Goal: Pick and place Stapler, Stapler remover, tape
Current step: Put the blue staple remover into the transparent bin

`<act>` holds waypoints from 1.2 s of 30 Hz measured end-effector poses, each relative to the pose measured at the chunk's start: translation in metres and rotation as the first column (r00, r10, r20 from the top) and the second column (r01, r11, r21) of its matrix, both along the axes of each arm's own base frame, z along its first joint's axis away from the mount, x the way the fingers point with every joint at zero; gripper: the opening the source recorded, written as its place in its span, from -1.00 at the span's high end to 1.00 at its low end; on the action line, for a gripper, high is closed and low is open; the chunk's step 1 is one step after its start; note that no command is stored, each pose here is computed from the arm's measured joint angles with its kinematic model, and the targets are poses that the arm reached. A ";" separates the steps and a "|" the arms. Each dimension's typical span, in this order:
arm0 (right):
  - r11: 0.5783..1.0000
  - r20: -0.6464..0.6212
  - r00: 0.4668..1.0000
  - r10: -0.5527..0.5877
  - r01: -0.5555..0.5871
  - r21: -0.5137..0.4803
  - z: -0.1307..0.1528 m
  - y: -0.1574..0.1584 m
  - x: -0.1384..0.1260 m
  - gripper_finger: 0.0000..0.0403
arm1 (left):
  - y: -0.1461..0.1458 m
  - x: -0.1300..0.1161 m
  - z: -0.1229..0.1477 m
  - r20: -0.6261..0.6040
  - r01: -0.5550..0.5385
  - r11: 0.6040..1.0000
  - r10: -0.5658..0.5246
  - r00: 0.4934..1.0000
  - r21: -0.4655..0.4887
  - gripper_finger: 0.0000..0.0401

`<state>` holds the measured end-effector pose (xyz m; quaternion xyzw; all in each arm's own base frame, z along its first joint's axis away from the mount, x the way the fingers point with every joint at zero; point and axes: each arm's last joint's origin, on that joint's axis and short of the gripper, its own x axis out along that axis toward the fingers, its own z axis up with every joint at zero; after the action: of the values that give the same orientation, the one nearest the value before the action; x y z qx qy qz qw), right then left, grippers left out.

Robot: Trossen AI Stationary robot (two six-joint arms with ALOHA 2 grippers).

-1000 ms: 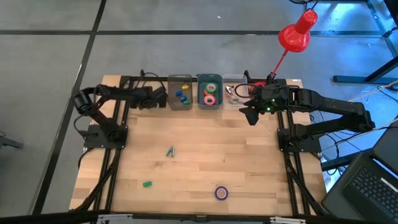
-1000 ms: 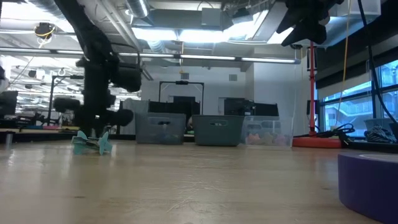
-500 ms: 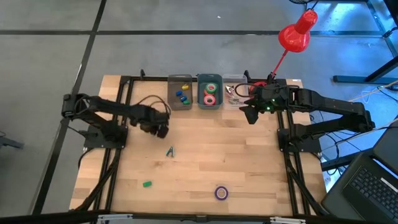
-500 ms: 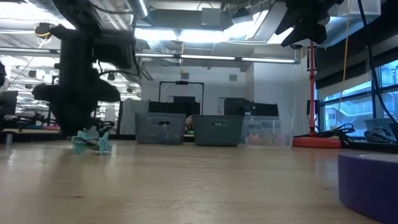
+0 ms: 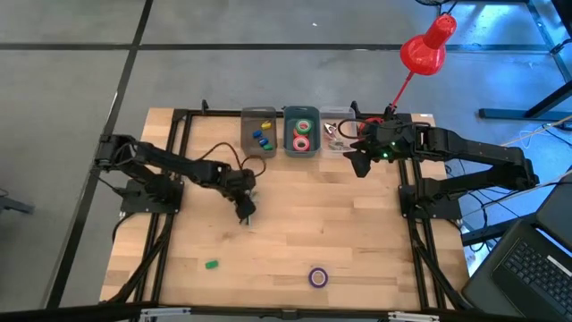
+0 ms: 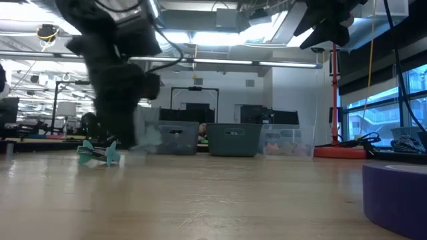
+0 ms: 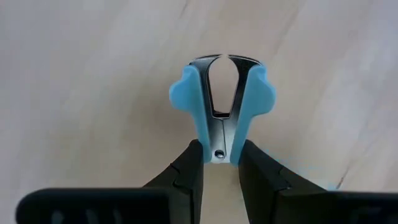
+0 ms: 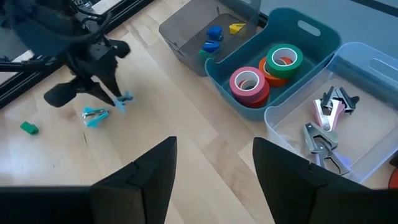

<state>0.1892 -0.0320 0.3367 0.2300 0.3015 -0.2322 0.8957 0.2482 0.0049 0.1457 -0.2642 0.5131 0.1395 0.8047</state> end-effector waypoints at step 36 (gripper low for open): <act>0.876 -0.336 0.811 0.479 -0.469 0.116 -0.121 0.056 0.119 -0.06 | 0.050 0.137 -0.026 0.230 0.284 0.955 -0.297 0.927 0.091 0.65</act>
<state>0.3079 0.0240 0.2161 0.1141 0.5088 -0.0354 0.8526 0.3851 0.0546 0.1195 -0.1777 0.4410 0.0001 0.8797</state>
